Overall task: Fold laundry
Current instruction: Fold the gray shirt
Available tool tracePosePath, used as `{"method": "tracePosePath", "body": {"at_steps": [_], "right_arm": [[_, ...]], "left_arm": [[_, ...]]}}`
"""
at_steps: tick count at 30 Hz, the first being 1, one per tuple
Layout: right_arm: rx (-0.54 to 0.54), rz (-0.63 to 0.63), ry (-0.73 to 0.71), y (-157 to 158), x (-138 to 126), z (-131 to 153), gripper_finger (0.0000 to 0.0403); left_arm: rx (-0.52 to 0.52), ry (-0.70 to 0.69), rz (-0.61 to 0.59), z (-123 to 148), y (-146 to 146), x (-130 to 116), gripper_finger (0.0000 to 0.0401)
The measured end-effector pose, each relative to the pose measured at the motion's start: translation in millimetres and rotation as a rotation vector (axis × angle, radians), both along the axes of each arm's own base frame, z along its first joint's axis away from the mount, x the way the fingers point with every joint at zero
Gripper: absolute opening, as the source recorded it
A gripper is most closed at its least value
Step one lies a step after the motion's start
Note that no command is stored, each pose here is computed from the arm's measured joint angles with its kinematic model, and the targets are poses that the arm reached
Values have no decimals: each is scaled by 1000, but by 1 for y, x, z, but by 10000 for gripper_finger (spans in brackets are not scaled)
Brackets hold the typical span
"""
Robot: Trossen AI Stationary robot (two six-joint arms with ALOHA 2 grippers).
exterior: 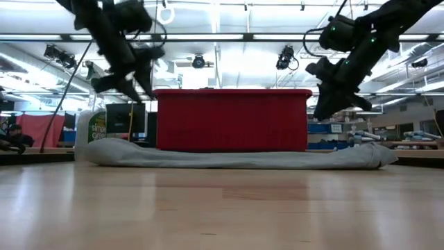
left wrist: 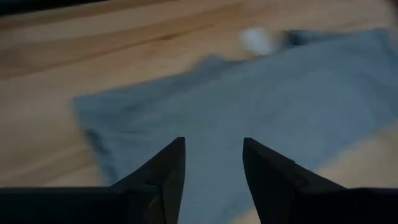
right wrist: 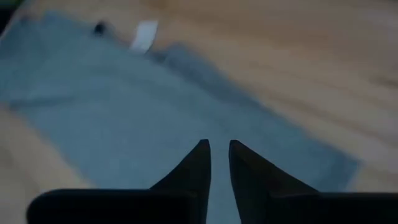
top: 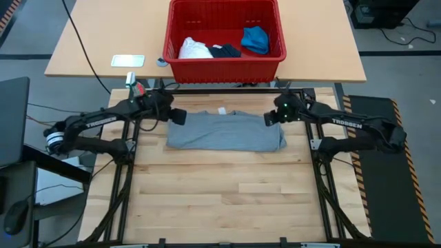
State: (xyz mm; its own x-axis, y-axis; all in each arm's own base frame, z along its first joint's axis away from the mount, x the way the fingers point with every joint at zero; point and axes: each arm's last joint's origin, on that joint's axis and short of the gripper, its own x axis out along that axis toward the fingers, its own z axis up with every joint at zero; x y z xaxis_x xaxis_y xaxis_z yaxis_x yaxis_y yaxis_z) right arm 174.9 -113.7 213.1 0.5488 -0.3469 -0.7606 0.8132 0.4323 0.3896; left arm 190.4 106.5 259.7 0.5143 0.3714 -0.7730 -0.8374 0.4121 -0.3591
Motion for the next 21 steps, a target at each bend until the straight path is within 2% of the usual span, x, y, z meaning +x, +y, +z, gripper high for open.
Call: {"method": "tracePosePath", "body": {"at_steps": [4, 7, 11, 17, 21], "right_arm": [[39, 89, 41, 0, 7, -11, 37], [69, 133, 105, 1, 15, -25, 10], [115, 182, 191, 4, 25, -45, 9], [157, 298, 315, 14, 36, -71, 4], [176, 355, 340, 20, 43, -81, 3]], "left_arm": [[-4, -39, -51, -1, -16, 17, 148], [-42, -77, -59, -21, -28, 40, 143], [-84, -96, -58, -47, -45, 72, 142], [-189, 17, -16, -94, -68, 94, 142], [-236, 58, 8, -112, -80, 100, 142]]}}
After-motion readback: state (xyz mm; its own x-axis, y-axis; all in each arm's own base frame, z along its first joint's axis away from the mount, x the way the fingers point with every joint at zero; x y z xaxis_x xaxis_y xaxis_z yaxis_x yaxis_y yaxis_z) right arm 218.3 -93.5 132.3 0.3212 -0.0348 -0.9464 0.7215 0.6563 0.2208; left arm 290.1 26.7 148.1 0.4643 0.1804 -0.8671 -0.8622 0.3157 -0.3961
